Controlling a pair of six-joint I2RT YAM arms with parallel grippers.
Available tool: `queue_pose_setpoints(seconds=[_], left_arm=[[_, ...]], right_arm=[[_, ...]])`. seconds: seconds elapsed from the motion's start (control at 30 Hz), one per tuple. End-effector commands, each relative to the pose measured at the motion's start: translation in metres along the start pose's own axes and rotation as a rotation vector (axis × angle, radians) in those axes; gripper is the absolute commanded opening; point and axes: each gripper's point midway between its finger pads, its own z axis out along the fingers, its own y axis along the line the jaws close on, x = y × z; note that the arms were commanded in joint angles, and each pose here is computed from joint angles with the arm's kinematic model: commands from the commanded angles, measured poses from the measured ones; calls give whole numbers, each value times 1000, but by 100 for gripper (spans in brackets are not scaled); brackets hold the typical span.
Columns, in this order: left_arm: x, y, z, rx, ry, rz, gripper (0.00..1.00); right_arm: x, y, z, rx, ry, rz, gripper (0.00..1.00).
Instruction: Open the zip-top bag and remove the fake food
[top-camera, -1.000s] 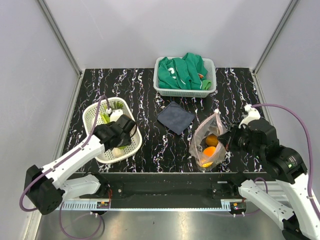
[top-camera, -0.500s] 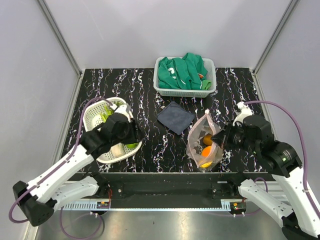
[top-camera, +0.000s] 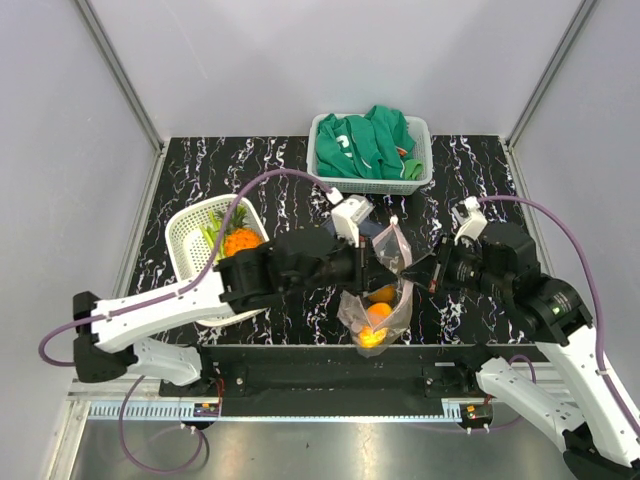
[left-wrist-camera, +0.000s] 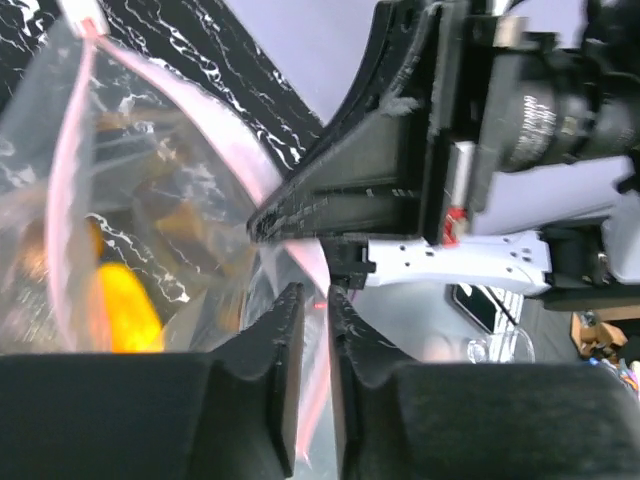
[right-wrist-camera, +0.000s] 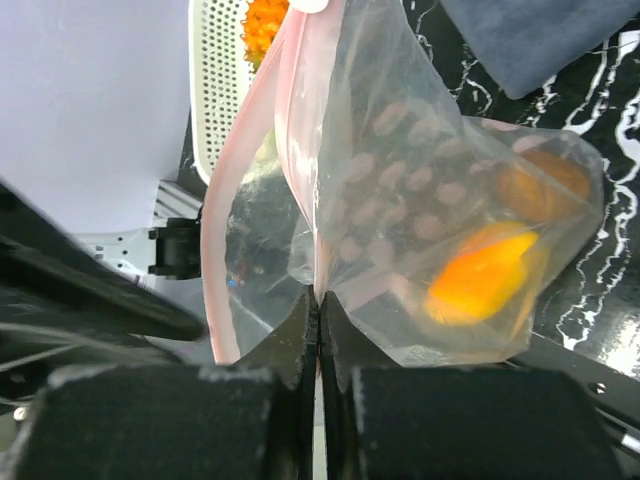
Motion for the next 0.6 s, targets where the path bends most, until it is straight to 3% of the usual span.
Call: queue_pose_setpoints(seconds=[0.0,0.13,0.57], left_arm=[[-18,1,22,-73,-62,-32,14],[-7,29,34,-237,-40,-52,4],[24,87,65,-583,-24,-112,0]], right_arm=[[-5,18,3,-92,-16,17,0],[0,14,5,-90,-11,29,0],[3,13,12,-106,-23,131,0]])
